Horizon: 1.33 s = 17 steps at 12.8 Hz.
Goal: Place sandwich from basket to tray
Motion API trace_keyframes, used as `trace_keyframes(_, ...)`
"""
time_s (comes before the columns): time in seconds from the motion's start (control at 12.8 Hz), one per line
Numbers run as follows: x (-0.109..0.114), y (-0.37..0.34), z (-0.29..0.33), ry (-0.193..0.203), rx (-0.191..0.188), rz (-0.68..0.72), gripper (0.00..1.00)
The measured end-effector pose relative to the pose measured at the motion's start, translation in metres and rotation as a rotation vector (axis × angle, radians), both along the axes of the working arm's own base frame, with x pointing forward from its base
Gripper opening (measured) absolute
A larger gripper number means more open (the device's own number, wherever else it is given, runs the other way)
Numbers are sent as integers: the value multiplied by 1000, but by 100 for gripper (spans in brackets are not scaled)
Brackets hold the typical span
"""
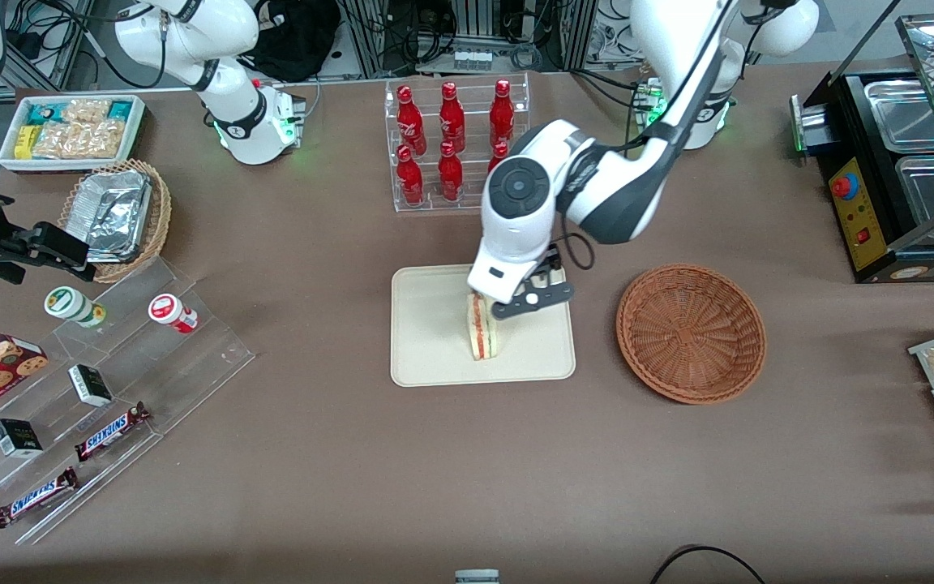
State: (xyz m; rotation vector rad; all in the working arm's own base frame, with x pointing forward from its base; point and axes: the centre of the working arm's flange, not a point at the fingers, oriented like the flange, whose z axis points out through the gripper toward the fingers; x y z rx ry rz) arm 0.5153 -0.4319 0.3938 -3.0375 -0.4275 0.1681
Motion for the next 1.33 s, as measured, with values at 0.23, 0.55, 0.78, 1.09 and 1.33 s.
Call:
trace_keyframes(0.23,22,44,15,27,20,28,100)
trace_keyframes(0.55,50,123,39,86,20,-37,100)
trace_keyframes(0.78,62,187,61,102,-1,-65,100)
trace_keyframes(1.09,54,244,78,120,-24,-120,100)
trace_keyframes(1.33,41,280,105,142,-45,-145,100)
